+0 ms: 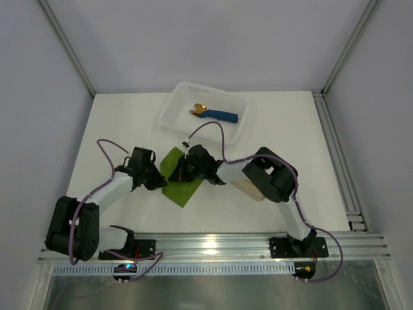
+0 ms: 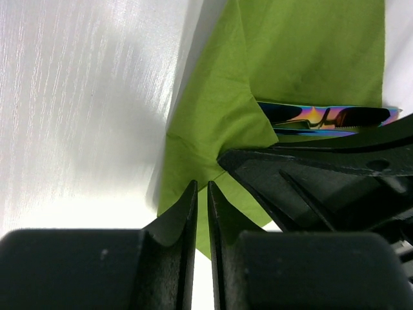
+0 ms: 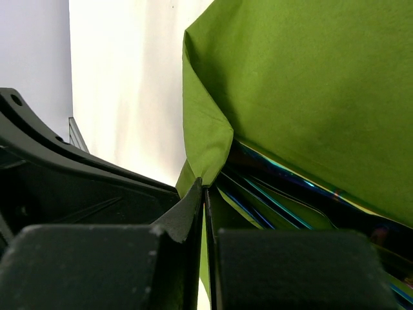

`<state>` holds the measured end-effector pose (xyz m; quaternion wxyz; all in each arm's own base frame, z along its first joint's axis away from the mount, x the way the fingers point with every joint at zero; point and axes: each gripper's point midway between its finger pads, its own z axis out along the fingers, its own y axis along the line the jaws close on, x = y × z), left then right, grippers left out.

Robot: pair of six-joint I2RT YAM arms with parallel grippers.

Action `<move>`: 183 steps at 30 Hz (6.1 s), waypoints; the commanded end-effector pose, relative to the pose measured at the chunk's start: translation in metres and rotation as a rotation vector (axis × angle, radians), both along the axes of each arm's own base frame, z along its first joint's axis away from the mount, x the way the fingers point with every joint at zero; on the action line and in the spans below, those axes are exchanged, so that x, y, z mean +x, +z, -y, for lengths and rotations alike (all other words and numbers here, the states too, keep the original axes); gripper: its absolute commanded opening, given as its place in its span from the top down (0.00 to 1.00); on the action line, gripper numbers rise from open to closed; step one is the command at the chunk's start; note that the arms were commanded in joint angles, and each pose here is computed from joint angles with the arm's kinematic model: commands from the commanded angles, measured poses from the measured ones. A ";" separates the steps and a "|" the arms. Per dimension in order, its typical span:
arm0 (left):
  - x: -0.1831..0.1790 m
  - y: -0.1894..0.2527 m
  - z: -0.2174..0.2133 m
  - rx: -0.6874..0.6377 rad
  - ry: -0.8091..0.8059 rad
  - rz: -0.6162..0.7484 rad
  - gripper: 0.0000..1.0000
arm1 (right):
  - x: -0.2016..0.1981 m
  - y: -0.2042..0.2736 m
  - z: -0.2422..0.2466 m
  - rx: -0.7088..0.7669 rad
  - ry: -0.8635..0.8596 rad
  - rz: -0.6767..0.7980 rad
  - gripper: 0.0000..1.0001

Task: Place the utensils on the paper napkin and roll it up
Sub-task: Roll the napkin at the center of the board.

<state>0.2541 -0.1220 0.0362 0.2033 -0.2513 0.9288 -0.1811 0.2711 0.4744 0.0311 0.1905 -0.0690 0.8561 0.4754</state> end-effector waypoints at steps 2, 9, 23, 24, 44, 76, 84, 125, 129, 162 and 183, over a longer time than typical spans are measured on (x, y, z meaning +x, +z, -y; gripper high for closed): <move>0.004 -0.006 -0.001 0.016 -0.007 0.021 0.89 | 0.006 0.017 -0.004 0.028 -0.013 0.063 0.96; -0.001 -0.011 -0.001 0.014 -0.006 0.011 0.89 | 0.008 0.017 -0.002 0.016 -0.016 0.078 0.96; -0.008 -0.013 -0.006 0.028 -0.001 0.005 0.89 | 0.014 0.017 0.002 0.003 -0.014 0.098 0.96; -0.008 -0.014 -0.006 0.029 -0.002 0.004 0.89 | 0.014 0.017 0.002 0.003 -0.012 0.099 0.96; -0.010 -0.014 -0.004 0.011 0.001 -0.004 0.90 | 0.039 0.076 0.013 -0.105 0.038 0.333 0.70; -0.011 -0.012 -0.003 0.006 0.014 -0.020 0.91 | 0.028 0.034 -0.039 0.145 0.330 0.116 0.96; -0.009 -0.010 -0.002 0.003 0.011 -0.021 0.91 | 0.037 0.023 -0.043 0.111 0.319 0.125 0.96; -0.011 -0.011 -0.001 -0.006 0.014 -0.025 0.92 | 0.072 0.023 -0.040 0.060 0.316 0.226 0.94; -0.011 -0.011 -0.001 -0.005 0.016 -0.025 0.92 | 0.063 0.035 -0.041 0.099 0.366 0.241 0.94; -0.013 -0.010 -0.001 -0.010 0.012 -0.023 0.92 | 0.056 0.006 -0.043 0.052 0.332 0.160 0.94; -0.017 -0.012 -0.002 -0.011 0.016 -0.029 0.92 | 0.059 0.060 -0.023 0.005 0.293 0.231 0.85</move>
